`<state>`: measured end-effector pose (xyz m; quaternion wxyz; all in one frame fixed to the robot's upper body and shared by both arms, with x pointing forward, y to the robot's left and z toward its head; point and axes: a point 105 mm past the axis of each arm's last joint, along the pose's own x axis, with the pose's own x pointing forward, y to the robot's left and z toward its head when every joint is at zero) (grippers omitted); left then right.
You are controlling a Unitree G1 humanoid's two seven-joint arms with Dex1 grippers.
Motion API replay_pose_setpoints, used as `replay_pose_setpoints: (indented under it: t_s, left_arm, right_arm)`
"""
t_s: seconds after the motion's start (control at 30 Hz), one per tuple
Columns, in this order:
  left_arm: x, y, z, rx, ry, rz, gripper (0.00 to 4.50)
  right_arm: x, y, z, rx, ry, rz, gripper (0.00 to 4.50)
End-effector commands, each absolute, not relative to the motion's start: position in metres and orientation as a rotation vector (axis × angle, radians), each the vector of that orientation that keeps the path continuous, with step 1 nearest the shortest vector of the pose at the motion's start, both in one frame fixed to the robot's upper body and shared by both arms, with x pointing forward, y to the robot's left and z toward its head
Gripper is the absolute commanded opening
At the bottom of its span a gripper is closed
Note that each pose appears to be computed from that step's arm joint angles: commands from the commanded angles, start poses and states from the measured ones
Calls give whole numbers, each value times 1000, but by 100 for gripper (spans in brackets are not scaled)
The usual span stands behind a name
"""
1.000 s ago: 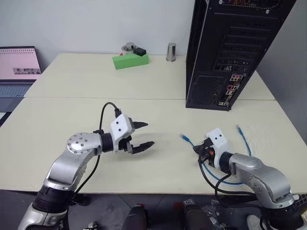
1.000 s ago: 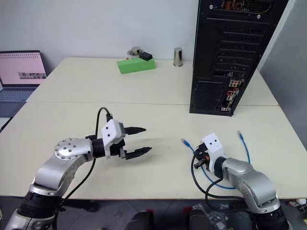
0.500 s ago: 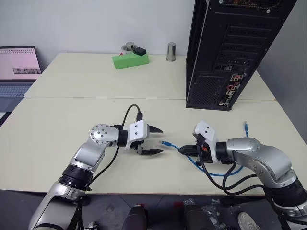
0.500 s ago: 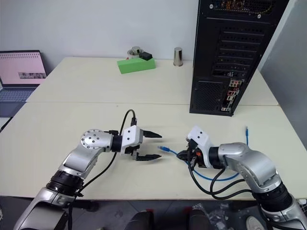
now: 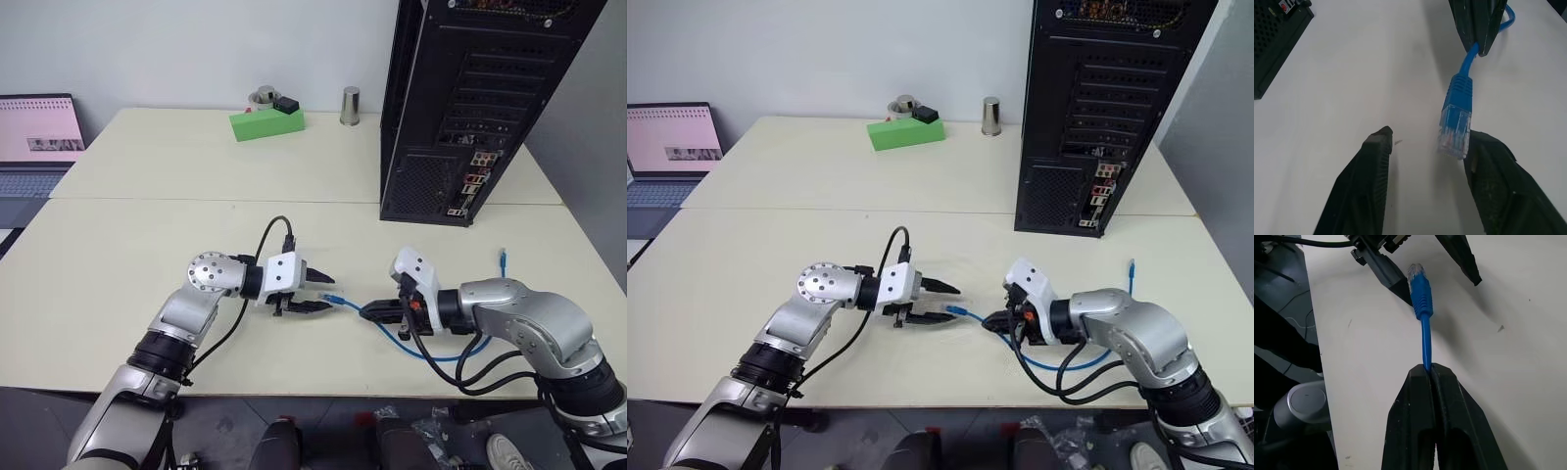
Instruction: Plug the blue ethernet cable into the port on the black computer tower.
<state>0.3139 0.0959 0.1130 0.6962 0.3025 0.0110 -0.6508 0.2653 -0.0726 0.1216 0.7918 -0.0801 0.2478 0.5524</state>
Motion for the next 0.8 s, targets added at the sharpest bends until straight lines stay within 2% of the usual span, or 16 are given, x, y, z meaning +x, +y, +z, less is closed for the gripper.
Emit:
replay_pose_setpoints:
  t_s: [0.03,0.23,0.57,0.6,0.8]
  left_arm:
    - [314,92,124,695,-32,-1458,131]
    - [311,89,124,701,-43,-1473,3]
    - [311,99,115,676,-9,-1455,3]
    - [311,101,114,684,-14,-1448,40]
    - [306,102,112,658,-28,-1461,160]
  right_arm:
    - [262,-70,132,-200,492,1222,0]
    - [263,-73,131,-207,500,1217,0]
    - [267,-77,130,-214,503,1199,0]
    - [268,-78,130,-215,503,1197,0]
    - [268,-83,127,-220,524,1192,0]
